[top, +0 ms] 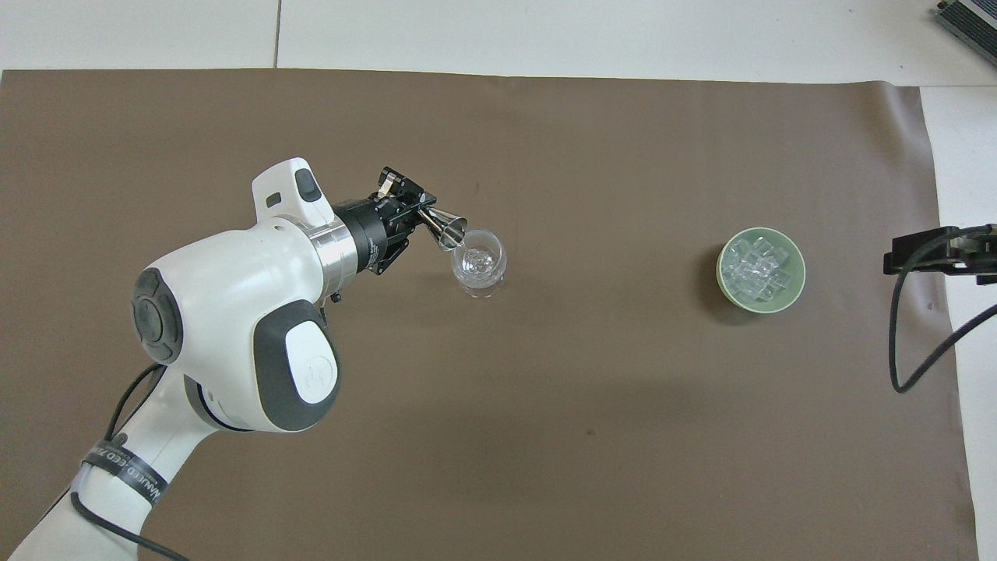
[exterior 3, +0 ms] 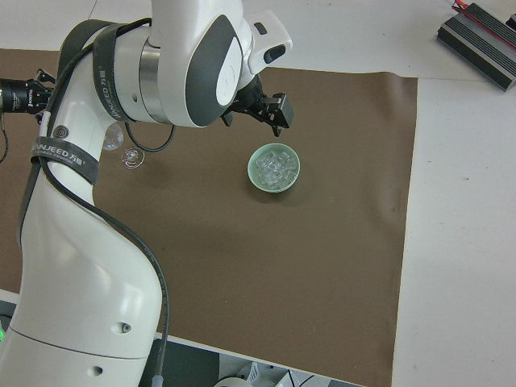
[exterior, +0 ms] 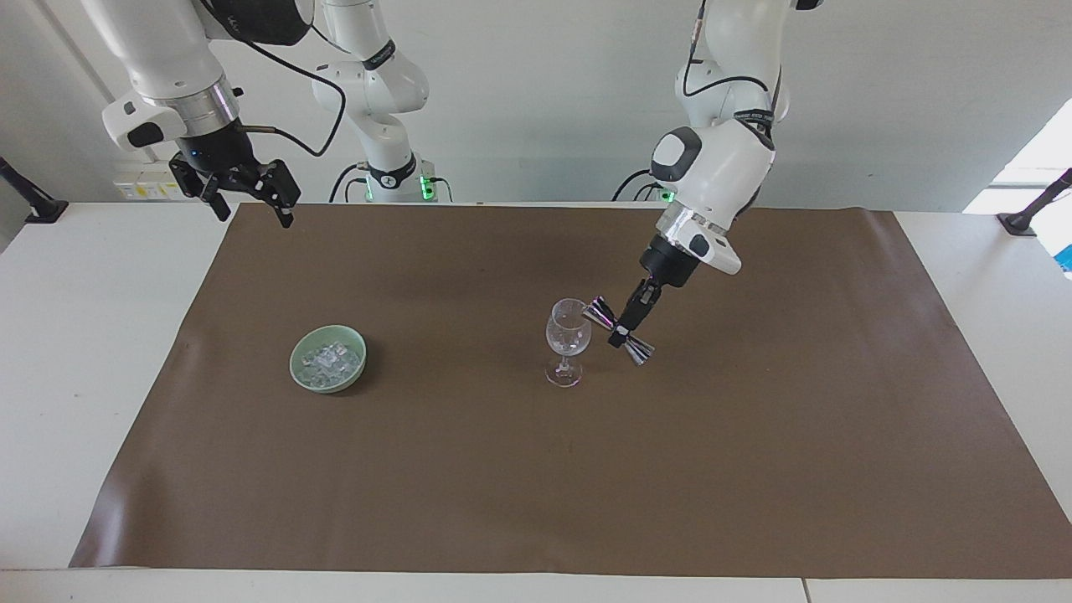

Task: Pour wine and add ice with both arms
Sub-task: 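Tilt the jigger over the wine glass with the left gripper to pour, then turn the jigger upright and carry it back with the left gripper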

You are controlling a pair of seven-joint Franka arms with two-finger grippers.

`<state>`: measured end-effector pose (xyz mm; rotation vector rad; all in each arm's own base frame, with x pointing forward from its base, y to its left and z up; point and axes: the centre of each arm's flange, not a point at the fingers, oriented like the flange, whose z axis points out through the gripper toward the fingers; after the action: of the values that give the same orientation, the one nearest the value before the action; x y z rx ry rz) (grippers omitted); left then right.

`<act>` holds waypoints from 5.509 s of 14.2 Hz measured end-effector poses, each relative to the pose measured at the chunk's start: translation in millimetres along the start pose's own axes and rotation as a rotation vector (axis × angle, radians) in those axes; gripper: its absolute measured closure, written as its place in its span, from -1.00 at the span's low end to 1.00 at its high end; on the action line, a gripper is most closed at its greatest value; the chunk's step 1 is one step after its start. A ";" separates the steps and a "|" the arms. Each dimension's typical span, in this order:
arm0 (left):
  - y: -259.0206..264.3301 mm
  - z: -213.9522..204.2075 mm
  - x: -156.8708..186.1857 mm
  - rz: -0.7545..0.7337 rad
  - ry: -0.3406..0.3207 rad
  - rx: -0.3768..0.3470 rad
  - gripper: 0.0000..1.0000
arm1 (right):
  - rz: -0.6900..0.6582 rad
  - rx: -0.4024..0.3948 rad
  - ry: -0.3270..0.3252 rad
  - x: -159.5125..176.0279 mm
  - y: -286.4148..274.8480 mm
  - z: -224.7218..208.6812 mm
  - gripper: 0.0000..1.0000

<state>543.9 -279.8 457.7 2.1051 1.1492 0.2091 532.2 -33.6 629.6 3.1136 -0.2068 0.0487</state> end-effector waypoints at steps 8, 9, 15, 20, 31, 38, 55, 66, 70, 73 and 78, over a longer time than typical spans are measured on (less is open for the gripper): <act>0.7 1.3 -13.9 0.058 0.037 -0.035 0.58 | 0.000 0.000 -0.007 -2.5 0.4 6.0 -1.00; -0.2 2.5 -16.9 0.073 0.039 -0.032 0.58 | 0.000 0.000 -0.006 -2.8 0.4 7.2 -1.00; 0.6 4.3 -25.0 0.166 0.058 -0.015 0.58 | -0.002 0.001 -0.003 -4.6 -0.7 8.2 -1.00; 2.1 4.5 -28.1 0.226 0.073 -0.006 0.58 | -0.003 0.001 -0.003 -4.6 -0.9 8.6 -1.00; 6.8 3.6 -36.0 0.371 0.116 0.003 0.58 | -0.005 0.002 0.003 -5.4 -1.7 13.3 -1.00; 7.8 4.1 -40.5 0.443 0.132 0.014 0.58 | -0.005 0.002 -0.005 -12.1 -1.1 16.1 -1.00; 8.6 9.8 -53.0 0.492 0.134 0.007 0.58 | -0.005 0.002 -0.007 -12.3 -1.1 17.2 -1.00; 24.9 -7.4 -13.9 0.386 0.180 -0.029 0.58 | -0.005 0.002 -0.007 -12.3 -1.1 17.3 -1.00; 21.2 -9.6 1.8 0.200 0.143 -0.059 0.58 | -0.005 0.002 -0.007 -12.3 -1.1 17.2 -1.00; 15.4 -8.8 9.6 0.039 0.101 -0.084 0.58 | -0.005 0.002 -0.007 -12.3 -1.1 17.3 -1.00; 1.7 -10.0 45.3 -0.203 0.010 -0.049 0.58 | -0.005 0.002 -0.007 -12.4 -1.1 17.4 -1.00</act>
<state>567.3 -239.6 457.6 1.9315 1.3409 0.1510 520.6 -31.3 611.8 3.1165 -0.1992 0.0375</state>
